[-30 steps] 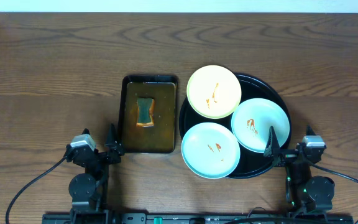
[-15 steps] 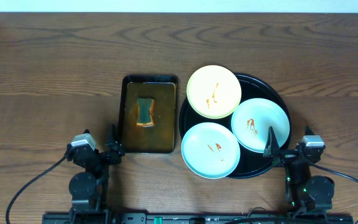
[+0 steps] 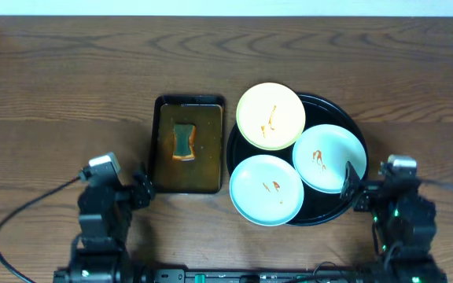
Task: Clean dirty plates on tray and stack at the side
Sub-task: 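Move left gripper over the sponge and right gripper to the plates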
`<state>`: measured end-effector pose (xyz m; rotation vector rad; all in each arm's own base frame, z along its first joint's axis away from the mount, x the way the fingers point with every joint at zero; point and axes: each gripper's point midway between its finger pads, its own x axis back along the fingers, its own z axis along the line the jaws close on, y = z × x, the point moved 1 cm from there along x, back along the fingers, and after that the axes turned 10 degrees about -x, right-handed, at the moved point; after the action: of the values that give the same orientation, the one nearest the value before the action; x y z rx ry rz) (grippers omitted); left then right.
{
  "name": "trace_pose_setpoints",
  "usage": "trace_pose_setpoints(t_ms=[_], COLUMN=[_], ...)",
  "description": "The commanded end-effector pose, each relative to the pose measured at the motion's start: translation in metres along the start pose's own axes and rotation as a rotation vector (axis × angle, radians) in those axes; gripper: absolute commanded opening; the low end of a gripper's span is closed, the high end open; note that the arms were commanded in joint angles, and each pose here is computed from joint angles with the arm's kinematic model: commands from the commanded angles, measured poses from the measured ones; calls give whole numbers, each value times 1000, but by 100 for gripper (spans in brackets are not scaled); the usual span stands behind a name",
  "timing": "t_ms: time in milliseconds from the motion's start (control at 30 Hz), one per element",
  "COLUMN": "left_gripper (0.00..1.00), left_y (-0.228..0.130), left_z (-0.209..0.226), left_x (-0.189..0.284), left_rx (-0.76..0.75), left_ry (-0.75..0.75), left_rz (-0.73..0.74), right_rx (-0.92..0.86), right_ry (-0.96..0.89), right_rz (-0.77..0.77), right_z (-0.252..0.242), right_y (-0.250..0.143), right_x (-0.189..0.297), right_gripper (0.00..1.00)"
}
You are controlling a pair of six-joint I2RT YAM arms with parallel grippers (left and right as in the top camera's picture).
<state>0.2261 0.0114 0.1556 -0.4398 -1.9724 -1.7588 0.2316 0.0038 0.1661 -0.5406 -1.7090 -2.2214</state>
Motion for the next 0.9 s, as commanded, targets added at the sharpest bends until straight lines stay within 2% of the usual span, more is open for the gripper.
trace_pose_setpoints(t_ms=[0,233,367,433,667,867], left_gripper=[77,77,78,78,78,78], left_y=[29,48,41,38,38,38], left_z=[-4,-13,-13,-12,-12,-12], left_x=[8,15,12,13,13,13], left_rx=[-12,-15,-16,-16,-16,-16], left_ry=[-2,-32,-27,-25,-25,-25], left_rz=[28,170,211,226,226,226], right_rx=[-5,14,18,-26,-39,-139], right_ry=[-34,-168,-175,-123,-101,181], right_rz=[90,474,588,687,718,771], right_z=[4,-6,-4,5,8,56], right_y=[14,9,2,-17,-24,-26], right_x=[-7,-39,-60,-67,-72,-65], right_gripper=[99,99,99,99,99,99])
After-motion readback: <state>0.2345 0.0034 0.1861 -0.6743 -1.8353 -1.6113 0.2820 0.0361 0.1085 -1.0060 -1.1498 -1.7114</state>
